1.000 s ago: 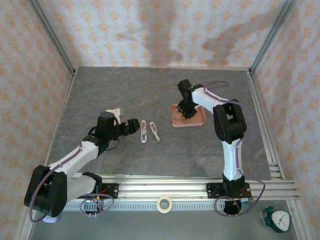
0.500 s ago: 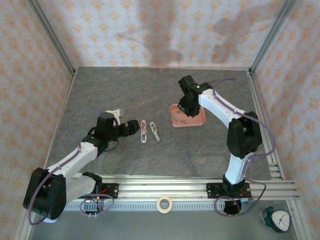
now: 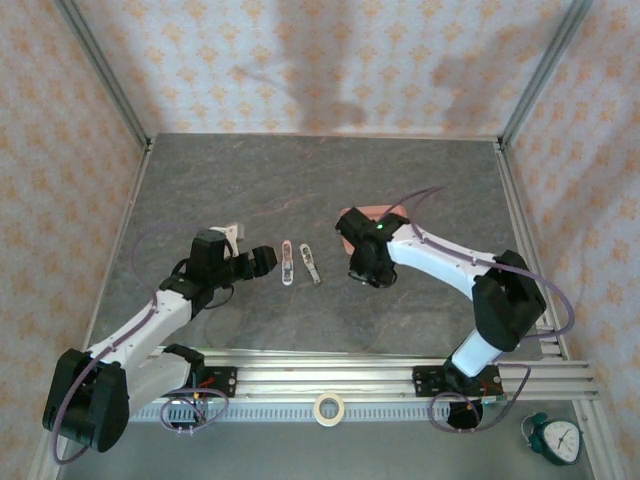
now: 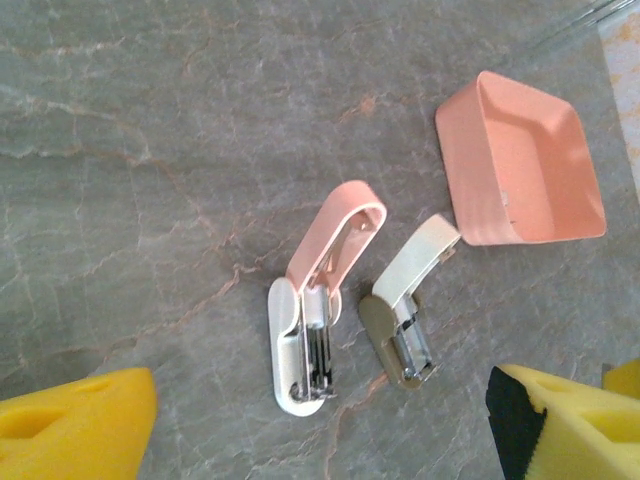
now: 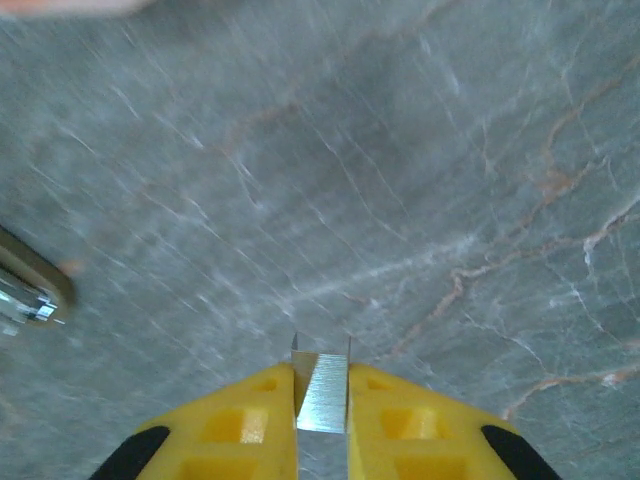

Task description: Load the staples into the stapler

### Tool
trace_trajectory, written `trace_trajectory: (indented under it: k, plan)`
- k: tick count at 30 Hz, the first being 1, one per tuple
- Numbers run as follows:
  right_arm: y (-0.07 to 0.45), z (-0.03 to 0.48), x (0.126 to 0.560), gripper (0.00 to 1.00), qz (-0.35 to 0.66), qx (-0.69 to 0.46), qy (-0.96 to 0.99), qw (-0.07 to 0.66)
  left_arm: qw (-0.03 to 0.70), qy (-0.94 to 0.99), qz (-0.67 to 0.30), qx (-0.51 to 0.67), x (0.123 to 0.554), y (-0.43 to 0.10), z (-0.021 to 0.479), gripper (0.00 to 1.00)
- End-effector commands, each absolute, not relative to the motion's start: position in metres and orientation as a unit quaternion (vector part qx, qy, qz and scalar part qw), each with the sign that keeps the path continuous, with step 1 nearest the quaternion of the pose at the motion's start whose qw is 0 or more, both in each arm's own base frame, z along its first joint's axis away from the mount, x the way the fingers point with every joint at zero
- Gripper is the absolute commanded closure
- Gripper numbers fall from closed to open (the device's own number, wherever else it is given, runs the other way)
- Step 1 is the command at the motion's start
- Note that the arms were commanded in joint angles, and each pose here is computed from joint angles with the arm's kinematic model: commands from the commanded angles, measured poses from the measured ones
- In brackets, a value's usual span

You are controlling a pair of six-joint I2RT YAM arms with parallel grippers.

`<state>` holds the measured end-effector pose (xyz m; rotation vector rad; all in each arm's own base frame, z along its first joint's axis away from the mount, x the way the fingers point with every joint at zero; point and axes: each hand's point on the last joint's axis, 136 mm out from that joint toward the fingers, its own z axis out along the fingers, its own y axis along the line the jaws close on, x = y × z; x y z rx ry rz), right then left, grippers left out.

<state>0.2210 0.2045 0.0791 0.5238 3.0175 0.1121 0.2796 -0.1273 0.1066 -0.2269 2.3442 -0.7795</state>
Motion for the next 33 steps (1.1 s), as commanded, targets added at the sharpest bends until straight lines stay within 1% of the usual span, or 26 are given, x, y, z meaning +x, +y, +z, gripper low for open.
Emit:
trace_trajectory:
  k: [1,11,21,24,26,29,33]
  plan:
    - [0.201,0.07,0.216,0.83,0.011,0.135,0.99,0.046,0.298,0.904,-0.293,-0.095,0.266,-0.124,0.093,0.13]
    - [0.206,0.036,0.209,0.83,-0.016,0.092,0.996,0.013,0.289,0.908,-0.288,-0.096,0.267,-0.124,0.089,0.13]
    - [0.2,0.019,0.201,0.81,-0.05,0.065,0.997,-0.01,0.284,0.91,-0.287,-0.094,0.27,-0.125,0.087,0.13]
    - [0.199,0.022,0.201,0.77,-0.049,0.065,0.997,-0.008,0.283,0.91,-0.287,-0.093,0.27,-0.126,0.087,0.13]
    - [0.201,0.03,0.202,0.71,-0.044,0.066,0.997,-0.004,0.283,0.91,-0.287,-0.093,0.271,-0.125,0.087,0.13]
    - [0.203,0.049,0.207,0.66,-0.031,0.071,0.997,0.016,0.282,0.911,-0.287,-0.092,0.27,-0.126,0.087,0.13]
    - [0.202,0.068,0.211,0.66,-0.016,0.085,0.996,0.032,0.284,0.91,-0.288,-0.092,0.269,-0.125,0.089,0.13]
